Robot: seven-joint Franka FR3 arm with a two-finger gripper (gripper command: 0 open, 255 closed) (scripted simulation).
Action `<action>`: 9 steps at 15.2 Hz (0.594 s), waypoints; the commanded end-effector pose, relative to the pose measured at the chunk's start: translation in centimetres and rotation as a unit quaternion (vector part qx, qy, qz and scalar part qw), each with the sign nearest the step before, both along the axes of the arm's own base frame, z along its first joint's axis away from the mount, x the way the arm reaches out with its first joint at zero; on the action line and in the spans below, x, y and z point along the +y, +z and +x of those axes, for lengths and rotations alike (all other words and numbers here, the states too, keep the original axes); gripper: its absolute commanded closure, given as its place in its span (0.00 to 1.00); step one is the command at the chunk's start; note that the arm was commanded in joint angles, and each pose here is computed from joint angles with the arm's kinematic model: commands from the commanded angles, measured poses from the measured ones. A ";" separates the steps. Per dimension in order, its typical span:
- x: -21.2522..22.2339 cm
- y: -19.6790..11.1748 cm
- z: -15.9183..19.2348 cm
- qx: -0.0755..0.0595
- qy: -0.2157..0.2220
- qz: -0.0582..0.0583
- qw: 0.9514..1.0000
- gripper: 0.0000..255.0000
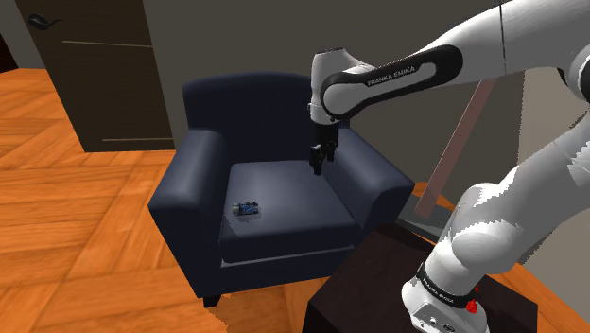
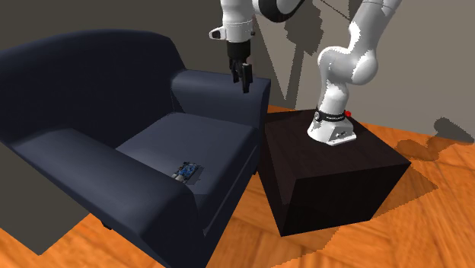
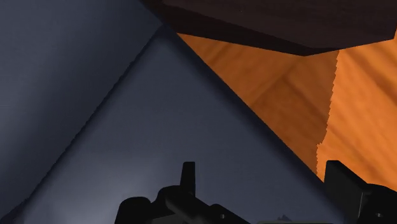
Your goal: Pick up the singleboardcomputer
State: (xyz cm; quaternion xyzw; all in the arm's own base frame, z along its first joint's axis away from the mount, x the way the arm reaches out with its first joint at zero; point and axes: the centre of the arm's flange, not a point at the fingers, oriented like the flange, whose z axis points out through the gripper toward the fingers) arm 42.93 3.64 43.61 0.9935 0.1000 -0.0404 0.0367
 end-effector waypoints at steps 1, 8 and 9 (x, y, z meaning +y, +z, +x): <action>0.6 -1.5 1.8 -0.002 0.021 0.003 1.000 0.00; 3.2 -7.2 8.2 -0.008 0.091 0.015 0.996 0.00; 3.6 -8.0 9.1 -0.009 0.101 0.016 0.995 0.00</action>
